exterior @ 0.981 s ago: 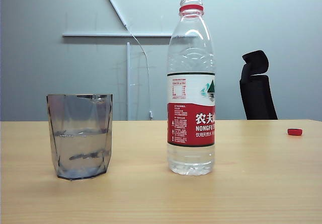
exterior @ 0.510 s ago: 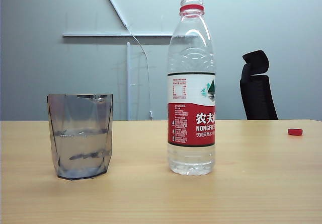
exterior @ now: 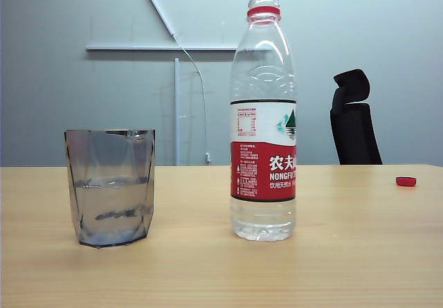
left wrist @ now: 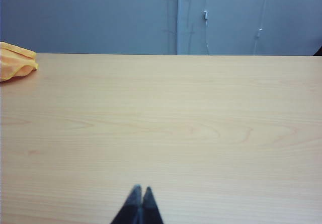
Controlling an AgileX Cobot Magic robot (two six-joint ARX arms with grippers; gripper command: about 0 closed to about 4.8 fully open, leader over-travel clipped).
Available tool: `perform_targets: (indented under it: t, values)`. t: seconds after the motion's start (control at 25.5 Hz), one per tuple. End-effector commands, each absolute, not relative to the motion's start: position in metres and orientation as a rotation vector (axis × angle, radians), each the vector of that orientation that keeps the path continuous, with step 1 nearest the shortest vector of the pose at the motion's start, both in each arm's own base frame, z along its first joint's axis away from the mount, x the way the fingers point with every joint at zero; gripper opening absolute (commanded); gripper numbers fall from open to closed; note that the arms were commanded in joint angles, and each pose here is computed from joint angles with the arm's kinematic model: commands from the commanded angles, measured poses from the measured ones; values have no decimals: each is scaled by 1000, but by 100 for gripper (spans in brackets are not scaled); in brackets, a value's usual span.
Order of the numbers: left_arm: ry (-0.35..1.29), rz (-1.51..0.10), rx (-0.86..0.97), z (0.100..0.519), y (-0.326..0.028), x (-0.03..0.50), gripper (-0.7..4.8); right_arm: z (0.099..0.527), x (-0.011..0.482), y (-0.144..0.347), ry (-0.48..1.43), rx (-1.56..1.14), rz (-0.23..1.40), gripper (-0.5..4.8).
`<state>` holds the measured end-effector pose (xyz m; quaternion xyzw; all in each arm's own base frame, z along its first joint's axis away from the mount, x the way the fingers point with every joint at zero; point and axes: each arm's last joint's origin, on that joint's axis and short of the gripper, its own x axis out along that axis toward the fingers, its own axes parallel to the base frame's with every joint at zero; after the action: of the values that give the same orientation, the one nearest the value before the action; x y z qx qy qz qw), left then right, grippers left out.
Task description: Pick up the mineral water bottle on the table and pour water into the mug until it's half full.
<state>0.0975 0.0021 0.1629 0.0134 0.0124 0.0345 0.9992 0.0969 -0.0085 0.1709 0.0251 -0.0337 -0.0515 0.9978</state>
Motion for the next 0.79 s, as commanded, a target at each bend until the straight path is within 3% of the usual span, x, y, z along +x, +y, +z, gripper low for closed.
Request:
perform_targets:
  t: [0.04,0.79]
  values:
    - [13,68,27,165,2,97,-2,171,97,-9,-83,45,-106,-5]
    - [12,68,27,165,2,97,-2,171,97,-4,-80,-1,-58,-5]
